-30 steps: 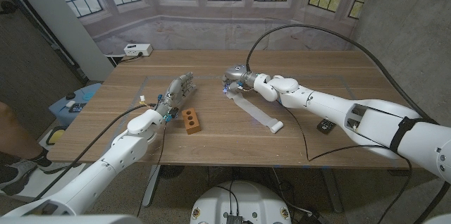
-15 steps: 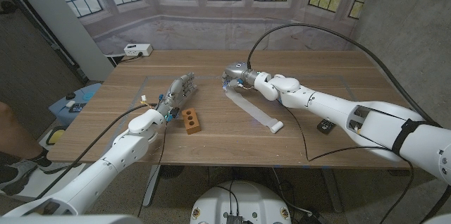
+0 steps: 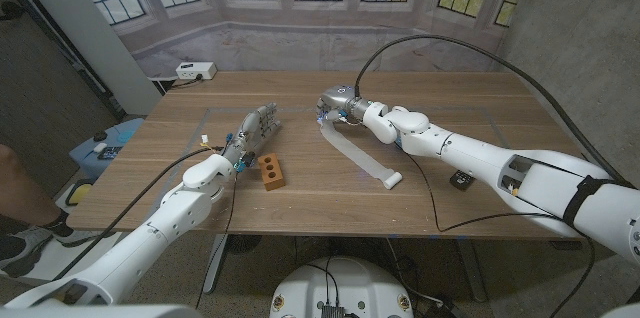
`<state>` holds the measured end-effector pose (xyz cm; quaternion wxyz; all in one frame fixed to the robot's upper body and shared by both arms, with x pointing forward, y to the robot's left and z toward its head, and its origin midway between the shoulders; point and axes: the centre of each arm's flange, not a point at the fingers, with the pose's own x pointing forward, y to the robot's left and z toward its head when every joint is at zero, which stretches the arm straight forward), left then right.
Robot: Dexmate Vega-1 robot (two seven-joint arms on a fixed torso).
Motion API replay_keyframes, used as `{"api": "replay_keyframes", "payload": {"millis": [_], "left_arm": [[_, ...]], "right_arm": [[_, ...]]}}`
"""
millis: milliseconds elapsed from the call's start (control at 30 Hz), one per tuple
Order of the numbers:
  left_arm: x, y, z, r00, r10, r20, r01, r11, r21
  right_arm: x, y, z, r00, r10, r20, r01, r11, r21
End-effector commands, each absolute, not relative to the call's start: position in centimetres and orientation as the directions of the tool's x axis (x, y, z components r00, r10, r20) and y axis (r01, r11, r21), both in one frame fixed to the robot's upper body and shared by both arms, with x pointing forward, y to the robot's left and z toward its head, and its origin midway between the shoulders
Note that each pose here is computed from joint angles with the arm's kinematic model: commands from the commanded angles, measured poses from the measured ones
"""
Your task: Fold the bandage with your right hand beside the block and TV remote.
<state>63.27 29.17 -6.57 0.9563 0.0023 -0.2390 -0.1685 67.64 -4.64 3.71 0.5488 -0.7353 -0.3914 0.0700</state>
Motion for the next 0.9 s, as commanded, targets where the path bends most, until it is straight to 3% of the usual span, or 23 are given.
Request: {"api": "replay_keyframes", "payload": {"millis": [33,900], "left_arm": [[63.7,29.2,-6.3,0.826,-0.334,0.453,0.333,0.939,0.086],[63.8,30.8,-6.8,0.829,-0.314,0.462,0.323,0.944,0.062]], "right_arm": [[67.0,-4.9,3.8,0.683,0.638,0.356,0.511,-0.069,-0.857],[66.4,-3.5,4.6,0.649,0.648,0.399,0.550,-0.037,-0.834]]}}
